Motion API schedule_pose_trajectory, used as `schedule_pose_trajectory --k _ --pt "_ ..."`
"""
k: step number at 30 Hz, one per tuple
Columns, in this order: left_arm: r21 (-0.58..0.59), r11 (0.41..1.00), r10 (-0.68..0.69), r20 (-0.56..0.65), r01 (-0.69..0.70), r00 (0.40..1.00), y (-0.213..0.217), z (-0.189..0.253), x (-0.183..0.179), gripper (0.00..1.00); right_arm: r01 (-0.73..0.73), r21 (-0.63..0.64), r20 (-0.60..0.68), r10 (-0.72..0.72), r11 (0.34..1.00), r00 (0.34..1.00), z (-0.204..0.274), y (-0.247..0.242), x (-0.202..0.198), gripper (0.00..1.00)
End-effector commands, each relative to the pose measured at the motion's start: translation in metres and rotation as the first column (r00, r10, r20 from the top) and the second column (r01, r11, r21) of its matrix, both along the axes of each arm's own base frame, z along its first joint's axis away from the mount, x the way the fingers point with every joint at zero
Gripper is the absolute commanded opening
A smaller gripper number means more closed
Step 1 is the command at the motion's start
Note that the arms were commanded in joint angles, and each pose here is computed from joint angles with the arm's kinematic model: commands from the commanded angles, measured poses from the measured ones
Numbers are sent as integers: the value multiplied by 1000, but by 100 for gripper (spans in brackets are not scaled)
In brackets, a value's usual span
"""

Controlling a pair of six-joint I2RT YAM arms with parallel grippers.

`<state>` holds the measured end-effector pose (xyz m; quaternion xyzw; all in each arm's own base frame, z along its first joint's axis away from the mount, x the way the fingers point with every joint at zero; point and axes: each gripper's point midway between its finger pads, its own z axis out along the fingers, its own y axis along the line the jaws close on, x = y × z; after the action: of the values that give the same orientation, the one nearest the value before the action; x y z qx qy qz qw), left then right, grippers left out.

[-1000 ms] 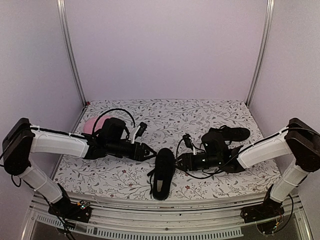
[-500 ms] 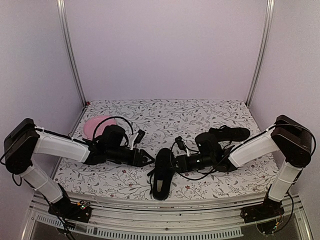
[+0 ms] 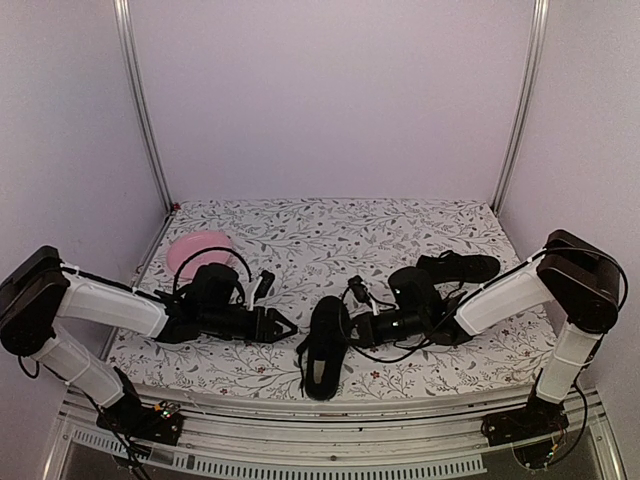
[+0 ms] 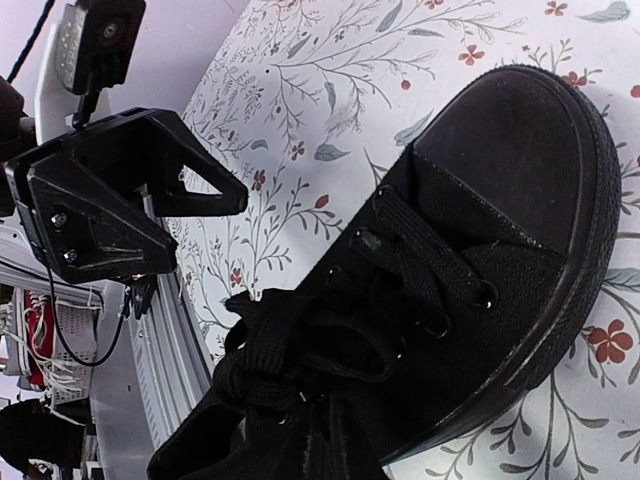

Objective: Tie the shoes
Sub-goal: Adjust the half-tied shoelace on the shoe.

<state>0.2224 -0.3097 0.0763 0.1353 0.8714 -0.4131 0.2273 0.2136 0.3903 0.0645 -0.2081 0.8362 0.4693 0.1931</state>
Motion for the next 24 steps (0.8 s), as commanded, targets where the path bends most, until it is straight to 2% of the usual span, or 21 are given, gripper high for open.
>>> schedule_pose_trajectory --k 1,17,21,24 --pt "-33 999 36 4 -35 999 3 4 3 55 16 5 15 -16 1000 1000 0 -2 4 3" --pt "-55 998 23 -14 -24 1000 2 1 -1 54 67 -4 7 -67 998 998 2 -30 -10 3" --pt "-61 998 22 -19 -24 1000 1 0 -2 55 5 12 96 -6 1000 995 14 -23 -10 17" --pt "-64 998 23 -17 -24 1000 1 2 -2 55 -22 -26 160 26 999 987 15 -18 -5 27"
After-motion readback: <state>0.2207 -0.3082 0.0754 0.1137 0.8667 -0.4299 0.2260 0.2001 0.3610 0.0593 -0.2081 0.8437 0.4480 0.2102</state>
